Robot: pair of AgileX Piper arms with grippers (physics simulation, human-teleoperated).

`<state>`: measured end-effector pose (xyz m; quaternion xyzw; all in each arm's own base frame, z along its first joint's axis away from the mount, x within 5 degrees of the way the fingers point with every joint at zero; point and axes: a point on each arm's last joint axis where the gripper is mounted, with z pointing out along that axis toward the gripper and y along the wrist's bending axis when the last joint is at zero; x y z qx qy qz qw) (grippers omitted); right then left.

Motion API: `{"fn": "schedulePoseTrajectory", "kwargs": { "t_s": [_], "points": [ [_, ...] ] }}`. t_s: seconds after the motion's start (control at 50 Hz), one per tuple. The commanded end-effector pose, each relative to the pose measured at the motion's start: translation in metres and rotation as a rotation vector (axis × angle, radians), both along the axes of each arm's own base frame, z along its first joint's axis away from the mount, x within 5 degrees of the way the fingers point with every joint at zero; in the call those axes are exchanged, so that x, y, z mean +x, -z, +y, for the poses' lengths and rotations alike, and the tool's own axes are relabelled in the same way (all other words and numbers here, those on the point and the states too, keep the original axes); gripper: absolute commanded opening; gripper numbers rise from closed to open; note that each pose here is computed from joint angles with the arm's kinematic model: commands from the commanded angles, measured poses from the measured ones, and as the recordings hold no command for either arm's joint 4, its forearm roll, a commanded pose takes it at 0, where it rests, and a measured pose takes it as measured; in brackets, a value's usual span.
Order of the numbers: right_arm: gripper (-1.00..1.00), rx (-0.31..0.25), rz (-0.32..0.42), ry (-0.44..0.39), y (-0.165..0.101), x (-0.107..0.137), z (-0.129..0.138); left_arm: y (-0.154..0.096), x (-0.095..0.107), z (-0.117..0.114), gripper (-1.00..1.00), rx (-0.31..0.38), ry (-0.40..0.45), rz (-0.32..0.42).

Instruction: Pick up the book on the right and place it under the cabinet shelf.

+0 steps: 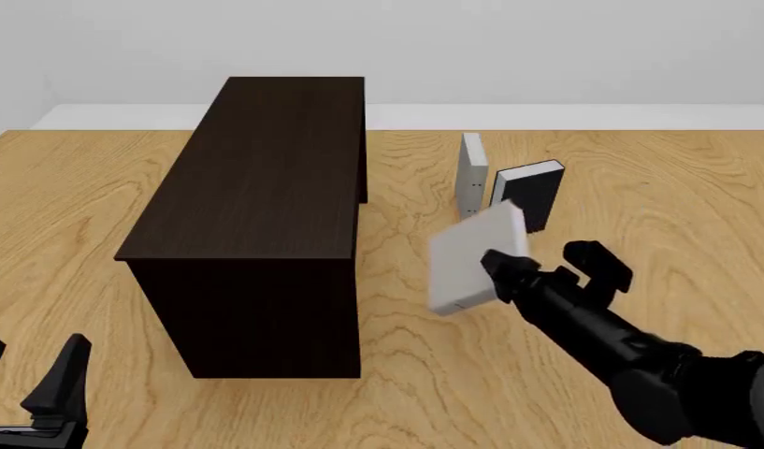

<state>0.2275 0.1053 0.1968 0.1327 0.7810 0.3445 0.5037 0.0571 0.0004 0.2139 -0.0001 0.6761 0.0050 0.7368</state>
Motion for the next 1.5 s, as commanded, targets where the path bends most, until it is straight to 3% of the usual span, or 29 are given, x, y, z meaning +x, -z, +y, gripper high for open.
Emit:
{"fn": "schedulePoseTrajectory", "kwargs": {
  "t_s": [0.02,0.24,0.4,0.76,1.38,1.4,1.5],
  "points": [
    [-1.00,0.076,-0.015,-0.005,0.010,0.014,0.012,0.000,0.000,0.000,1.00,0.000,0.000,0.000],
    [-1.00,0.128,-0.015,0.001,0.027,0.023,0.017,0.000,0.000,0.000,1.00,-0.002,0.000,0.000],
    [-1.00,0.131,0.008,0.003,0.046,0.037,0.025,0.000,0.000,0.000,1.00,-0.003,0.000,0.000],
    [-1.00,0.170,0.037,-0.022,0.075,0.041,0.039,0.000,0.000,0.000,1.00,-0.005,-0.001,0.001],
    [-1.00,0.109,0.092,-0.009,0.100,0.040,0.034,0.000,0.000,0.000,1.00,-0.004,-0.001,0.001],
    [1.00,0.105,0.093,-0.007,0.100,0.040,0.033,0.000,0.000,0.000,1.00,-0.004,-0.001,0.001],
    [1.00,0.081,0.103,0.004,0.102,0.042,0.029,0.000,0.000,0.000,1.00,-0.004,-0.001,0.001]
  ]
}}
